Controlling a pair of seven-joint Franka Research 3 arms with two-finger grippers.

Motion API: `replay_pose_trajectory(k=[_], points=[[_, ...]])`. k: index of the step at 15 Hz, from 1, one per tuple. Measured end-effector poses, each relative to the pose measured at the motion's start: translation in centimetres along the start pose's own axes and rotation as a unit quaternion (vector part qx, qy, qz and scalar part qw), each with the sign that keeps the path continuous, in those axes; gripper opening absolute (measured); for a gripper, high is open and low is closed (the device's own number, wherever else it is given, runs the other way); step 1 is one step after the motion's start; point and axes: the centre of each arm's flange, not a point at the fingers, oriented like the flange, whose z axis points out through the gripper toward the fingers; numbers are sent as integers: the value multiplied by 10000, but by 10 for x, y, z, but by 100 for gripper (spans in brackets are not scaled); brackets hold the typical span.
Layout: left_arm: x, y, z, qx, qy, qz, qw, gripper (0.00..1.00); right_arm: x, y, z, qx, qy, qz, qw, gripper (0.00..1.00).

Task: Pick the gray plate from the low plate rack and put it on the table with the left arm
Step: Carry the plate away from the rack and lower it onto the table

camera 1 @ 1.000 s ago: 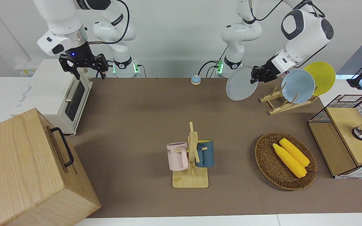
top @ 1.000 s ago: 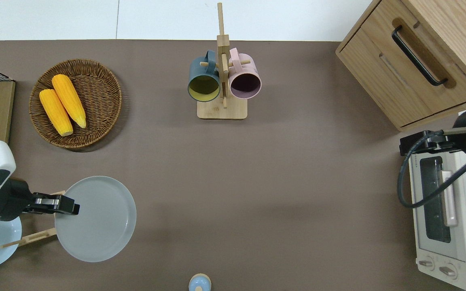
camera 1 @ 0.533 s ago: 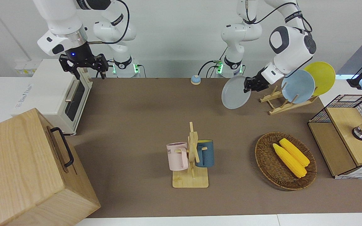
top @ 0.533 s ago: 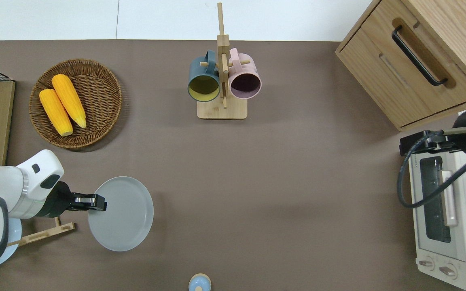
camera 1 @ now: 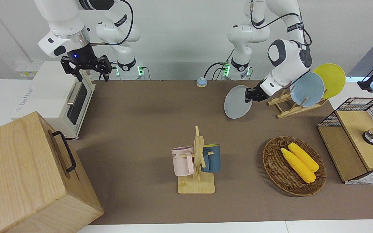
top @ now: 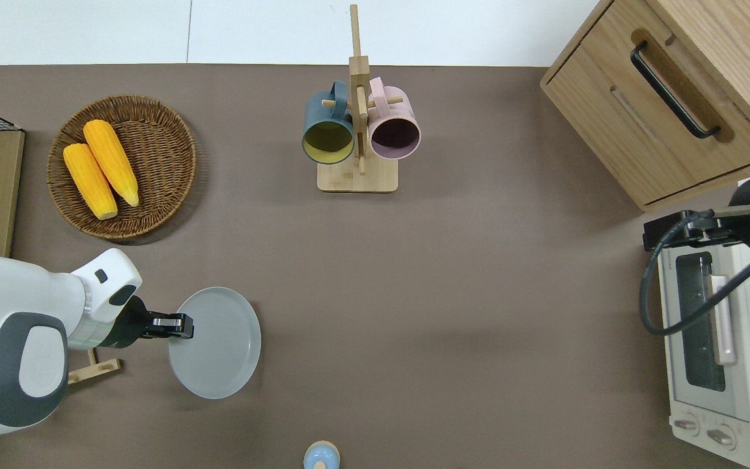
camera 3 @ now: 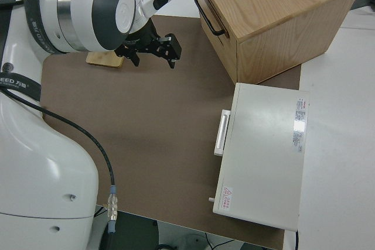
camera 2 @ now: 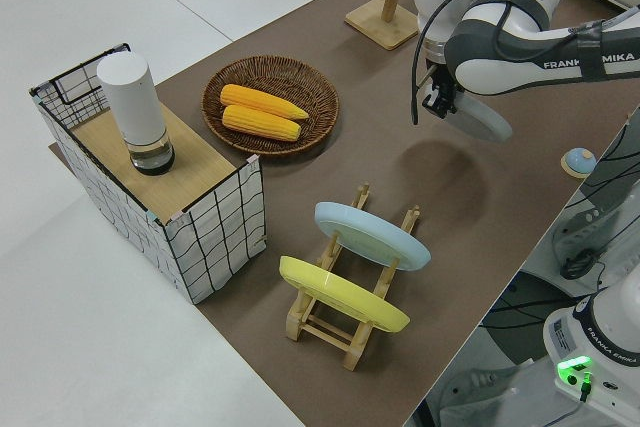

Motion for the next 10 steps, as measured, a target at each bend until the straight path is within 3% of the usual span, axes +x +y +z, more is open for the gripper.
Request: replay_pose_trajectory(k=[5,8,10], points=[[6,-12,10,-33,-38,297,9995,10,0,0,0,0,0,0,10000,99],[6,-14,11,-47,-37,364,9993,9,0,0,0,0,0,0,10000,99],[7,-15,14,-38,-45,371,9993,21,0,0,0,0,0,0,10000,99]])
